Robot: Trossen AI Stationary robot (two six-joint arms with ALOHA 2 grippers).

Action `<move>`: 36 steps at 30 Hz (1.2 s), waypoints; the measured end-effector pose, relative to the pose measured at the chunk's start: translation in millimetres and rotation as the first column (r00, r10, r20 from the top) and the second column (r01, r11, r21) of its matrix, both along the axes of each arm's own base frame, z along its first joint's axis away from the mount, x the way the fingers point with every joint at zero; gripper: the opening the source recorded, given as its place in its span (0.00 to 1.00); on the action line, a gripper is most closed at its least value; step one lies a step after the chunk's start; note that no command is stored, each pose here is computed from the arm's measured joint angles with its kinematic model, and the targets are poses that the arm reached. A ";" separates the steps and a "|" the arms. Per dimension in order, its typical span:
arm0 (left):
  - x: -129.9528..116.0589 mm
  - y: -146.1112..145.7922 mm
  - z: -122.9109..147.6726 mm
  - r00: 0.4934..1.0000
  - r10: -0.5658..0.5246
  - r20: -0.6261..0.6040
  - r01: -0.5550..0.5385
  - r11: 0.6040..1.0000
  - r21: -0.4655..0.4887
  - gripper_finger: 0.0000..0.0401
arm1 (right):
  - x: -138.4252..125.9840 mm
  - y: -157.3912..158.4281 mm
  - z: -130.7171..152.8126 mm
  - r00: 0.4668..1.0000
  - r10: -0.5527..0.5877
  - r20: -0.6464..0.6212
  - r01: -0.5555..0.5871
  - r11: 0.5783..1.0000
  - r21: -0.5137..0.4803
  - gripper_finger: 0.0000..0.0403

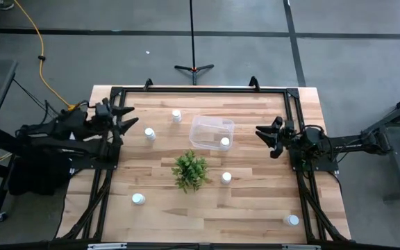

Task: Pick and place pill bottles into a basket
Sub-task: Put the white pill bottle in the transparent bin

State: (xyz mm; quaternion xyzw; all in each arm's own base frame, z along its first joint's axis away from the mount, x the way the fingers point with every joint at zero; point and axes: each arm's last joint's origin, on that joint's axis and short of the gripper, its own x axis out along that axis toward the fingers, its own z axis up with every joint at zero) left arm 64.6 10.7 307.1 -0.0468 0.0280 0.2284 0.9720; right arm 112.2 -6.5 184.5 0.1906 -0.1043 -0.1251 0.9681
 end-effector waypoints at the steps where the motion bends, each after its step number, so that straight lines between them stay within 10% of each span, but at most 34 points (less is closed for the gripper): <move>1: -0.3 0.0 6.0 1.000 0.000 -0.014 0.000 1.000 -0.009 0.65 | -0.1 -0.1 0.2 1.000 -0.004 0.003 0.004 1.000 0.002 0.31; 8: 4.6 -0.5 27.2 0.992 -0.003 -0.126 -0.004 0.999 -0.054 0.65 | -0.3 -0.7 0.3 1.000 -0.020 0.015 0.019 0.999 0.044 0.31; 18: 25.4 -5.3 1.0 0.930 -0.070 -0.361 -0.085 0.915 -0.395 0.65 | -0.1 -0.7 -0.5 1.000 -0.013 0.019 0.011 0.996 0.085 0.31; 36: 72.0 -9.4 -24.8 0.723 -0.170 -0.670 -0.005 0.968 -0.252 0.65 | 0.3 -0.5 -3.2 1.000 -0.005 -0.001 0.005 0.994 0.109 0.31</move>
